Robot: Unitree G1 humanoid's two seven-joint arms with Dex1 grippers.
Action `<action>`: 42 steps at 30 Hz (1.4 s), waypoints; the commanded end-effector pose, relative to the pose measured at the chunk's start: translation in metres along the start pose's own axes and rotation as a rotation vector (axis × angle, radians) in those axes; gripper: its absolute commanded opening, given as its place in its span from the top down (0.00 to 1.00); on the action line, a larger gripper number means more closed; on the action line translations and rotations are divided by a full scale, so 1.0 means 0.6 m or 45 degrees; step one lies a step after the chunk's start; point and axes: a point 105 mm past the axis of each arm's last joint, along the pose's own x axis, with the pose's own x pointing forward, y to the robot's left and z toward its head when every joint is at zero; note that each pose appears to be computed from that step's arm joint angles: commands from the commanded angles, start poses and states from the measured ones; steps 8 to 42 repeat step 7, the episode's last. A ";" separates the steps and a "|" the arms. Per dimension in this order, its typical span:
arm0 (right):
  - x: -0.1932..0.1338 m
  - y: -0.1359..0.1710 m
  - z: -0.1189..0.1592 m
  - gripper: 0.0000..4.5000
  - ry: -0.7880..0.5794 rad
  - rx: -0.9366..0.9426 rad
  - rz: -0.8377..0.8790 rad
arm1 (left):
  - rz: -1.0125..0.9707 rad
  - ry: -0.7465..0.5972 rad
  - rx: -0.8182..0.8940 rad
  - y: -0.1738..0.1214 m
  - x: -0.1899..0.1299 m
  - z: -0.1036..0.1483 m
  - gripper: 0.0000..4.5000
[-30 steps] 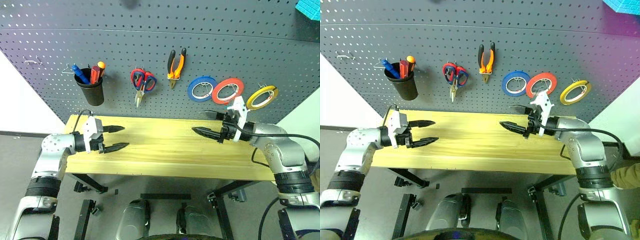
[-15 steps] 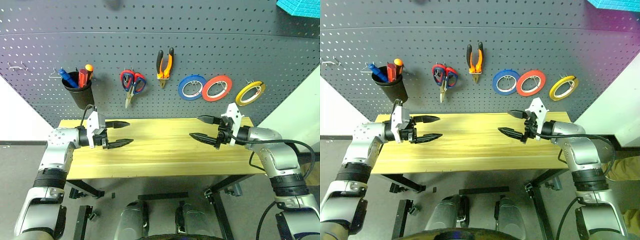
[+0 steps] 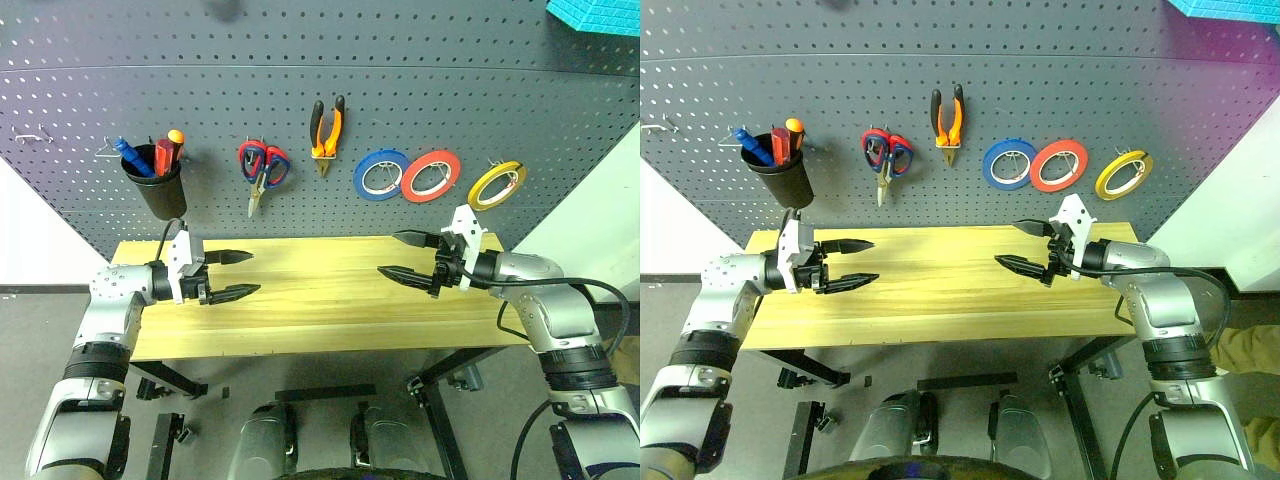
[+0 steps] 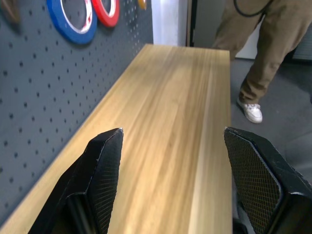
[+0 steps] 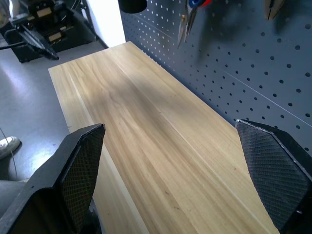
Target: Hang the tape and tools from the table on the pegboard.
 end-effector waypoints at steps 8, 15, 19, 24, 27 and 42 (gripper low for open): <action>0.011 -0.001 0.023 0.00 -0.067 -0.044 0.013 | 0.057 0.005 0.036 0.011 -0.031 -0.002 0.24; 0.011 -0.001 0.023 0.00 -0.067 -0.044 0.013 | 0.057 0.005 0.036 0.011 -0.031 -0.002 0.24; 0.011 -0.001 0.023 0.00 -0.067 -0.044 0.013 | 0.057 0.005 0.036 0.011 -0.031 -0.002 0.24; 0.011 -0.001 0.023 0.00 -0.067 -0.044 0.013 | 0.057 0.005 0.036 0.011 -0.031 -0.002 0.24; 0.011 -0.001 0.023 0.00 -0.067 -0.044 0.013 | 0.057 0.005 0.036 0.011 -0.031 -0.002 0.24; 0.011 -0.001 0.023 0.00 -0.067 -0.044 0.013 | 0.057 0.005 0.036 0.011 -0.031 -0.002 0.24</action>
